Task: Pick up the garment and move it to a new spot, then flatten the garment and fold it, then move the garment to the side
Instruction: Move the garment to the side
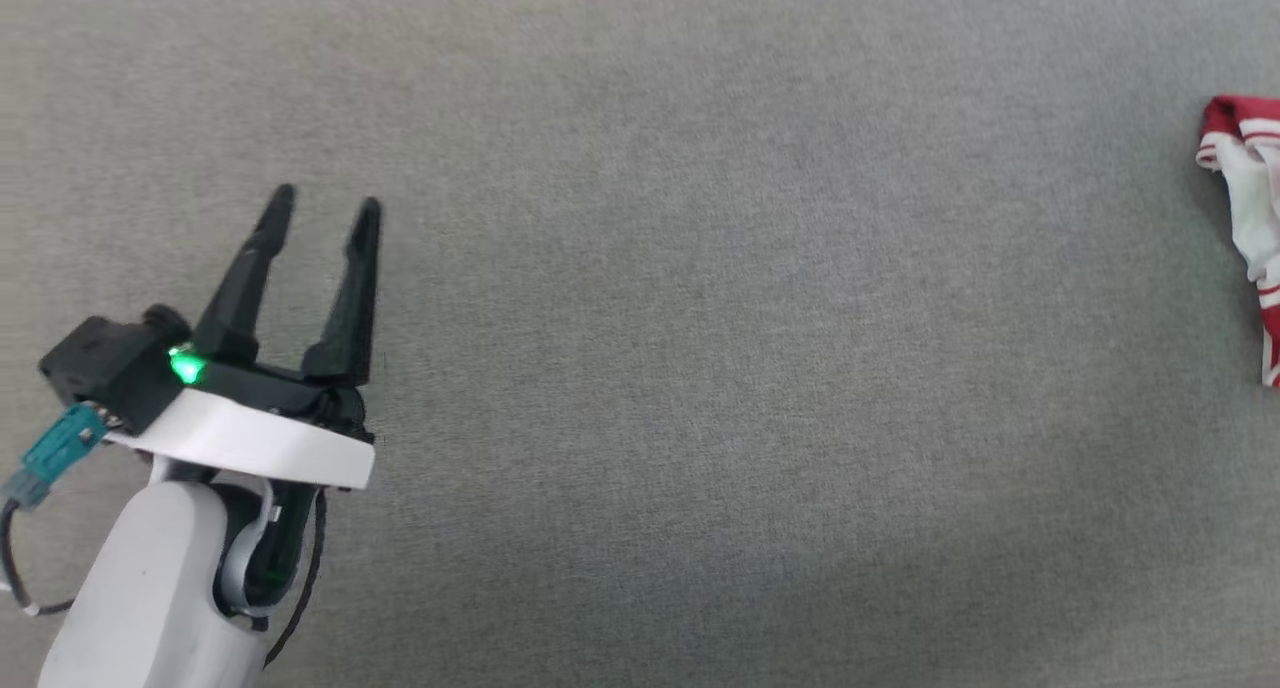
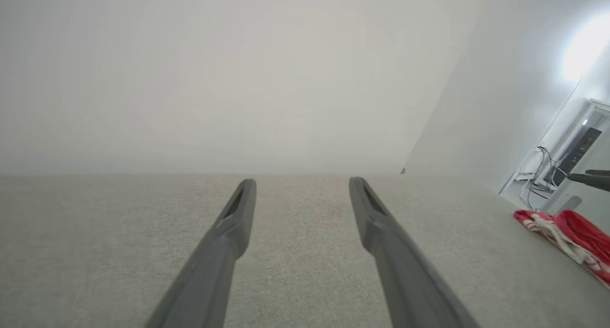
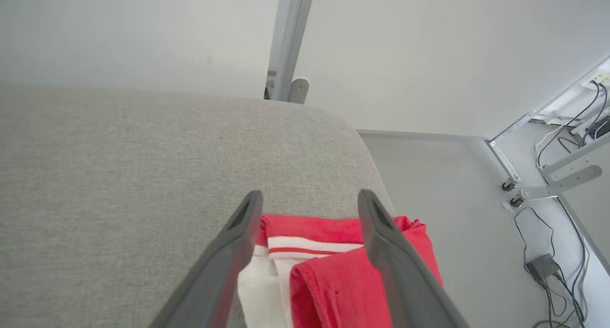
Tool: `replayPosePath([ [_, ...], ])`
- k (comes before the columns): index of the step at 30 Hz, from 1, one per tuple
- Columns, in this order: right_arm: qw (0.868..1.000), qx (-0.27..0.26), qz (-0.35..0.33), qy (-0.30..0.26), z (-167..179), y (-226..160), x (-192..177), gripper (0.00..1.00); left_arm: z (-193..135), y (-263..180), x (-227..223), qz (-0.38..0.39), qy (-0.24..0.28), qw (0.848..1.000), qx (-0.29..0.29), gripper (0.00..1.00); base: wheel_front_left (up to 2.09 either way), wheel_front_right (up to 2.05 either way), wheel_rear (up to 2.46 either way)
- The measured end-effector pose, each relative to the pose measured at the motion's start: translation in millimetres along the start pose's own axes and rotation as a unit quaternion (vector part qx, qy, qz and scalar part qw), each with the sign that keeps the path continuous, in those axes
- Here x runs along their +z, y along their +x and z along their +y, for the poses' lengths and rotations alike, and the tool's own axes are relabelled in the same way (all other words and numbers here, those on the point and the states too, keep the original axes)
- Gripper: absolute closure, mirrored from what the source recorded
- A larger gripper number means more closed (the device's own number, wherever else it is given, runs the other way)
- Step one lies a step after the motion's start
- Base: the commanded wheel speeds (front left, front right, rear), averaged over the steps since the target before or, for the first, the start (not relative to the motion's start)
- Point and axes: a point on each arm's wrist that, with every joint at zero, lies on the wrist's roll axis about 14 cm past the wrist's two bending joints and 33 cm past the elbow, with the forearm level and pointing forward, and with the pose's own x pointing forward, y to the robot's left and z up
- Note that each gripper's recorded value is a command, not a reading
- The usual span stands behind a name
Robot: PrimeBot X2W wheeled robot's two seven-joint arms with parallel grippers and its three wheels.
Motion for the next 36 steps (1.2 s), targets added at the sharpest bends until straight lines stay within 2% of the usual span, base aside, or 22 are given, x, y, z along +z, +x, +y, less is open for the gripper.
replayPosePath([
  [13,0.99,0.113,-0.085,0.012,79.0,-35.1,16.4,0.0,22.8,-54.3,35.9,-0.026,0.028,0.997,0.07,0.0,0.0,0.0,0.0],
  [22,0.971,0.183,-0.148,0.029,127.0,-72.4,29.5,0.0,46.4,-112.7,58.2,-0.05,0.038,0.988,0.143,0.0,0.0,0.0,0.0],
  [28,0.959,0.208,-0.186,0.056,144.9,-97.8,31.8,0.0,53.2,-146.8,62.8,-0.058,0.036,0.981,0.179,0.0,0.0,0.0,0.0],
  [36,0.946,0.213,-0.228,0.089,147.3,-131.2,23.1,0.0,53.5,-180.8,59.1,-0.054,0.038,0.977,0.203,0.0,0.0,0.0,0.0],
])
